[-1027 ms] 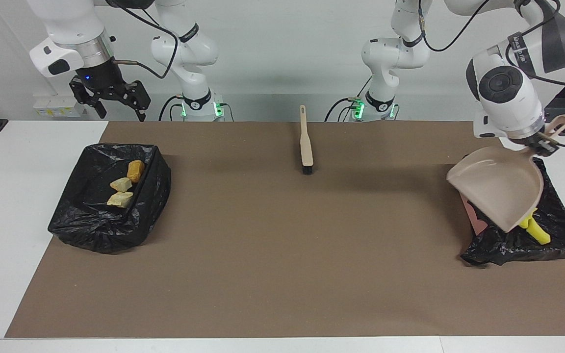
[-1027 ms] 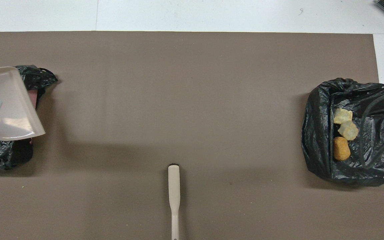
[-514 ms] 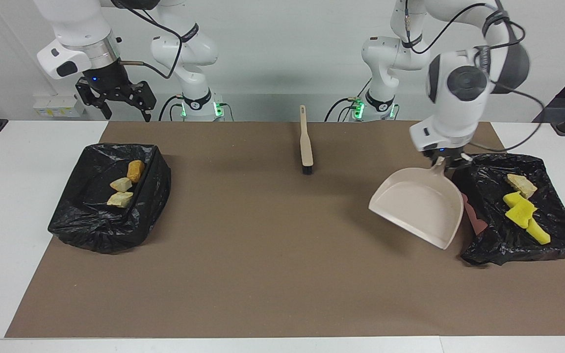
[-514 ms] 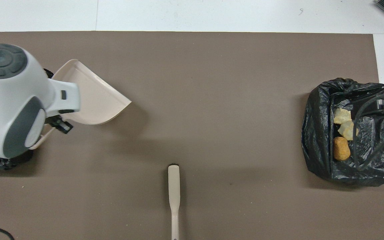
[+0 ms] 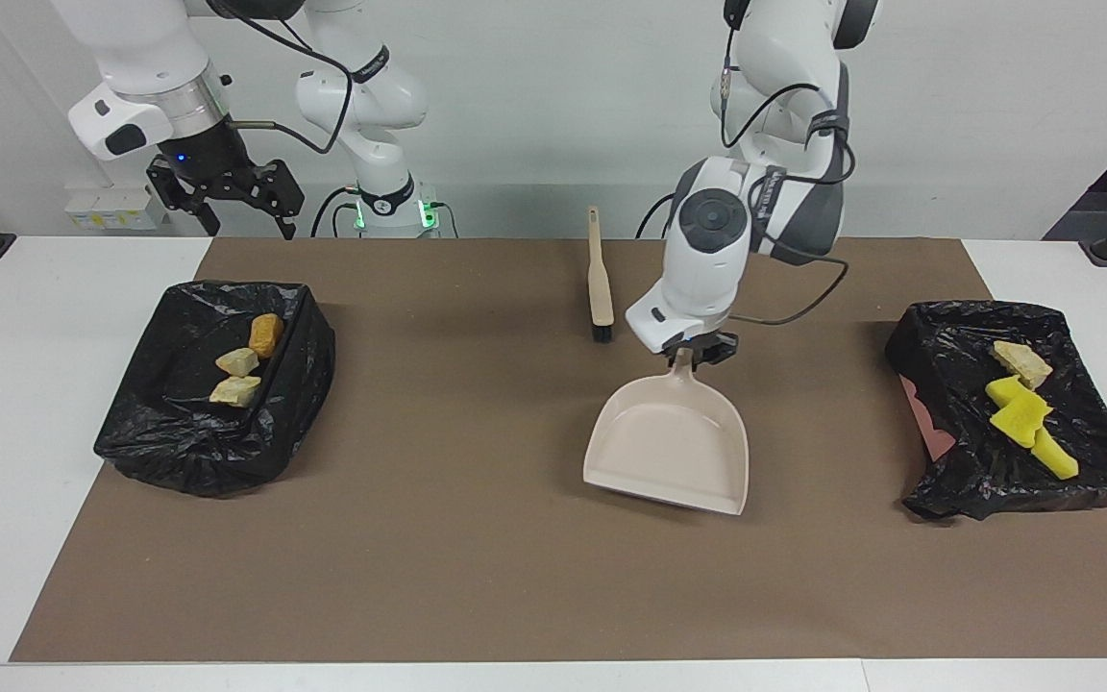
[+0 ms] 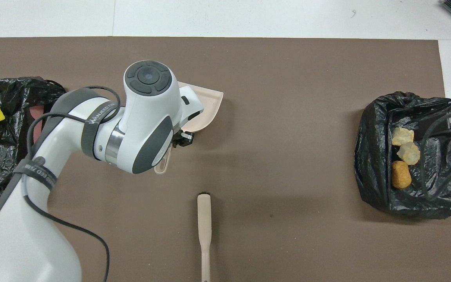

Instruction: Sweep and dump trash in bin

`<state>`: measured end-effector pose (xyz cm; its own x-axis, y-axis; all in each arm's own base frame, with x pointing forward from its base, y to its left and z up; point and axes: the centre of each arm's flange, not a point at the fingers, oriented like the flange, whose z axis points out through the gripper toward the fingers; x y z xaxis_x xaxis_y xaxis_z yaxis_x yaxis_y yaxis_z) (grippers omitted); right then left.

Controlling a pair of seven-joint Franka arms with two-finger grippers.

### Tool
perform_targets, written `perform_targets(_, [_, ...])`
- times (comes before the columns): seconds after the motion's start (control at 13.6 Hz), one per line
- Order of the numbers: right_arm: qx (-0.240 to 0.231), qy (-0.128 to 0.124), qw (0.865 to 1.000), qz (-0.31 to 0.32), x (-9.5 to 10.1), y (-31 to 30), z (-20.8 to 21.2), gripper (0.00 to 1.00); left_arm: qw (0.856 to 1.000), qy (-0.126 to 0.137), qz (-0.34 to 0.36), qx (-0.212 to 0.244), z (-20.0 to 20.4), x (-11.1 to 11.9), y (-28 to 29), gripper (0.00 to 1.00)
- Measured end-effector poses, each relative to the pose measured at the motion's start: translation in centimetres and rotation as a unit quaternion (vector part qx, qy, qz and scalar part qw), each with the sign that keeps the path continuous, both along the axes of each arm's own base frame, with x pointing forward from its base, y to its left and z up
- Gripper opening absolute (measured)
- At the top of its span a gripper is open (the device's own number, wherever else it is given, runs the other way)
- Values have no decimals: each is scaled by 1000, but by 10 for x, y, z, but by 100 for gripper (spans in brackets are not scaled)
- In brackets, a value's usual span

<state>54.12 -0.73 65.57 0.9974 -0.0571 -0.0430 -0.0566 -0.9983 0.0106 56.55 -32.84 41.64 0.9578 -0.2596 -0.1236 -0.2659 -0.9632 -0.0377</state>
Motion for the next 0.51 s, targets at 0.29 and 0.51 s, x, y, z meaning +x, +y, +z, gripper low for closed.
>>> perform_targets(0.29, [2, 2, 1000, 0, 1, -4, -2, 100, 998, -19, 51, -9, -32, 2, -50, 33])
perform_targets(0.51, [2, 2, 1000, 0, 1, -4, -2, 100, 997, -17, 78, -7, -62, 5, -79, 33])
